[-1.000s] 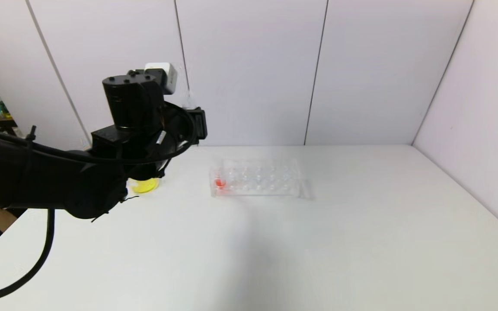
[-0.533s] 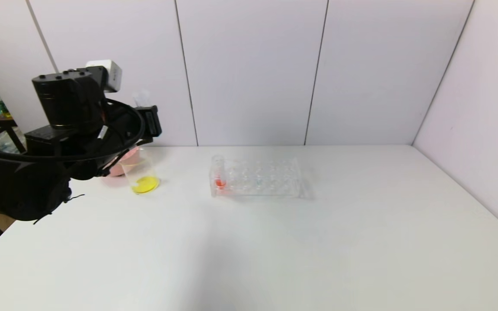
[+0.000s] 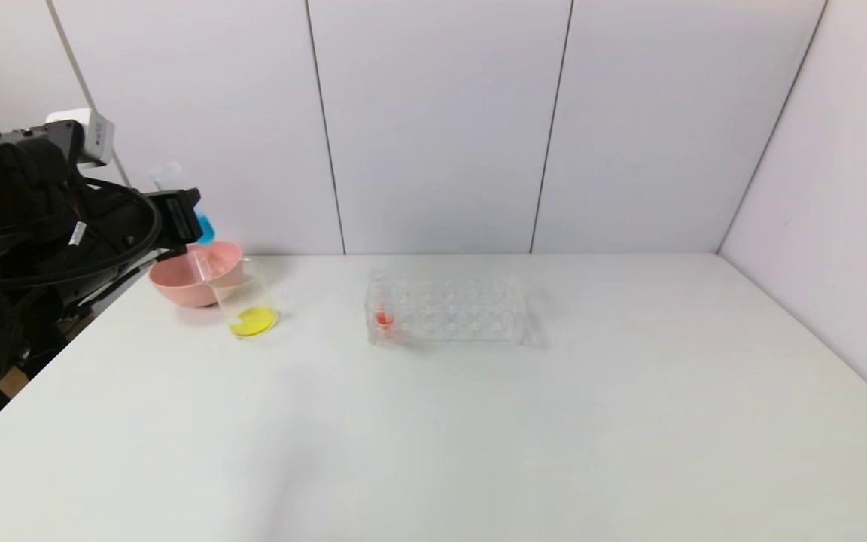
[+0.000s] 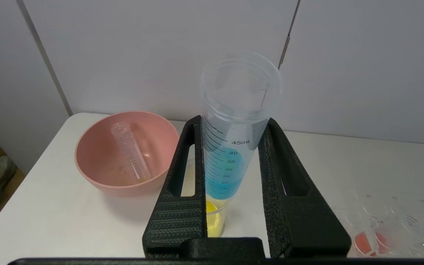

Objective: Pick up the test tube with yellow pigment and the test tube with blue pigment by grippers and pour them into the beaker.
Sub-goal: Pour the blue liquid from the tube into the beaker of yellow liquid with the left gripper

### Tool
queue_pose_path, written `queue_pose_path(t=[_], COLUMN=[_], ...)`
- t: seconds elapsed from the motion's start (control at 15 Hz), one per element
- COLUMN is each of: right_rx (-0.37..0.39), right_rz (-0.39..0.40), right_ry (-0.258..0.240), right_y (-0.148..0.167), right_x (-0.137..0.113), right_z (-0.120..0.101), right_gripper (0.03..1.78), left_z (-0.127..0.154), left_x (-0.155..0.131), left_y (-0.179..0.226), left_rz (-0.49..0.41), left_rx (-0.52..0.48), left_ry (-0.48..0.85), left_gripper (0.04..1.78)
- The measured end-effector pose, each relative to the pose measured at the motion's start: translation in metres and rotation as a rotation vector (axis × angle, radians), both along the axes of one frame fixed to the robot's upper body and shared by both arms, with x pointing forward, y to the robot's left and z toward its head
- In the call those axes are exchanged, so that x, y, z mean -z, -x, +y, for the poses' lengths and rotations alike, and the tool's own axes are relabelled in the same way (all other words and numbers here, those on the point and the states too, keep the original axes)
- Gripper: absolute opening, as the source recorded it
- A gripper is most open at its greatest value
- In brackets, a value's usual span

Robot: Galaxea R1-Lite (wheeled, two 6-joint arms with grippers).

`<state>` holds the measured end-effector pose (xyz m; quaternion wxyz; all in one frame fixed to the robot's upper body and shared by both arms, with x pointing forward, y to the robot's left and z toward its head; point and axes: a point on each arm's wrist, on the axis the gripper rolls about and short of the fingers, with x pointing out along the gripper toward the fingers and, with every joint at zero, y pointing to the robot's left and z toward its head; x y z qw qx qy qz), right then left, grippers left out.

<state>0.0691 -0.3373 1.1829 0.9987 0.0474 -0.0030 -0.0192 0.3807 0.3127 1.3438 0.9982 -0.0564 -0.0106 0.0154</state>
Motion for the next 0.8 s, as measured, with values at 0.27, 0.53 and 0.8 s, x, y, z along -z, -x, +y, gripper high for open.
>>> queue_pose_path(t=[0.27, 0.53, 0.8], right_rx=[0.0, 0.0, -0.001], right_rz=[0.0, 0.0, 0.0], right_ry=[0.0, 0.0, 0.0], right_y=[0.0, 0.0, 0.0], right_x=[0.0, 0.0, 0.0], right_z=[0.0, 0.0, 0.0], right_gripper=[1.71, 1.71, 1.71], left_z=[0.024, 0.047, 0.063], left_x=[-0.004, -0.002, -0.001], left_y=[0.008, 0.015, 0.018], left_rz=[-0.008, -0.003, 0.003], left_rx=[-0.023, -0.036, -0.042], left_ry=[0.02, 0.019, 0.016], left_gripper=[0.44, 0.44, 0.44])
